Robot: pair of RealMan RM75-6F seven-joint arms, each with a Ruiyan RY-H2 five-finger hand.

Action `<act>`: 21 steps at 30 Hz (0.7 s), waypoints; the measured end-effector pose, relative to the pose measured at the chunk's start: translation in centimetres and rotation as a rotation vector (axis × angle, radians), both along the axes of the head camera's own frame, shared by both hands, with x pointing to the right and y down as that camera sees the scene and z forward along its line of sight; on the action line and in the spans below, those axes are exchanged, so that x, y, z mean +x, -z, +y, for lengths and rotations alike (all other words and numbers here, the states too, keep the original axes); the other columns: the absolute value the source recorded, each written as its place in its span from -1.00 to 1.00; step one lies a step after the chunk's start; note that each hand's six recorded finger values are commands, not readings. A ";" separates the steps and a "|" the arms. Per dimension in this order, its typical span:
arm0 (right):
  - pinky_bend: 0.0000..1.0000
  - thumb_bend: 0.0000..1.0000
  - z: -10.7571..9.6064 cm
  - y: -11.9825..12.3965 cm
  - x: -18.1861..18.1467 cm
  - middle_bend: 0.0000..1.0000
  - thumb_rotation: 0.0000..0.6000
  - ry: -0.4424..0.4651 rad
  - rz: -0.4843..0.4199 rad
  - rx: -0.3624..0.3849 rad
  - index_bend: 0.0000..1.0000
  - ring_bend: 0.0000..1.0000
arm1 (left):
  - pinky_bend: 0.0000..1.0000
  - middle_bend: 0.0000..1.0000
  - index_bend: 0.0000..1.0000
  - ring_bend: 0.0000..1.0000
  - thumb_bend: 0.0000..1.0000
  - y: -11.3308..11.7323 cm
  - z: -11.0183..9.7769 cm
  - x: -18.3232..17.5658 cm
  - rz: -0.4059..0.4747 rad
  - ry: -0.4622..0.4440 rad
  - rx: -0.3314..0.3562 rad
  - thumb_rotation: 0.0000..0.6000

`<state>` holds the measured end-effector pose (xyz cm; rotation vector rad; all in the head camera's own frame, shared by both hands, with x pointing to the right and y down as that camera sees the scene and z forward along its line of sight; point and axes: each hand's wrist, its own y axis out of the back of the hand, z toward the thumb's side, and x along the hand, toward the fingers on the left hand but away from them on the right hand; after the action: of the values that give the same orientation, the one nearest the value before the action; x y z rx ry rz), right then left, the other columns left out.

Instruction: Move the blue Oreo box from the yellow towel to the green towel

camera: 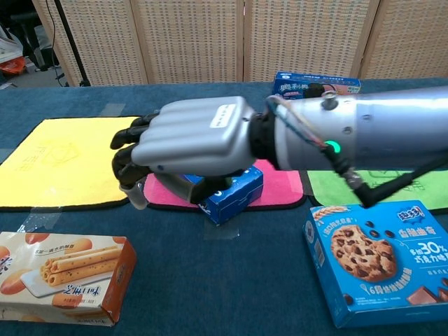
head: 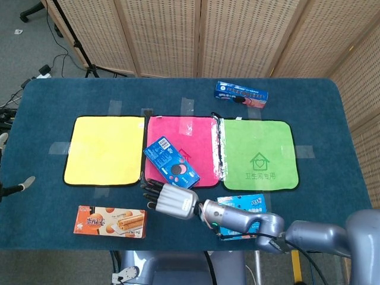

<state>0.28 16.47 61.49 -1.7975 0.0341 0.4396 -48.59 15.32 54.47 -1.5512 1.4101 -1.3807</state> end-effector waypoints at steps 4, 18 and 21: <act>-0.85 1.00 -0.9 -1.4 -2.1 -0.63 1.00 -0.007 0.023 0.042 -0.31 -0.93 | -1.00 -1.00 -1.00 -1.00 -1.00 -0.2 0.0 0.2 0.000 -0.008 -0.008 1.00; -0.85 1.00 -4.2 -5.7 -5.4 -0.60 1.00 -0.034 0.143 0.221 -0.29 -0.93 | -1.00 -1.00 -1.00 -1.00 -1.00 -0.8 -0.3 0.0 0.011 0.004 -0.029 1.00; -0.84 1.00 -4.7 -6.6 -5.6 -0.59 1.00 -0.040 0.180 0.263 -0.29 -0.93 | -1.00 -1.00 -1.00 -1.00 -1.00 -0.9 -0.4 0.0 0.014 0.003 -0.035 1.00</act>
<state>-5.36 11.74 68.11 -1.4990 0.0630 0.6052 -48.59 14.93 55.37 -1.5846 1.4043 -1.4058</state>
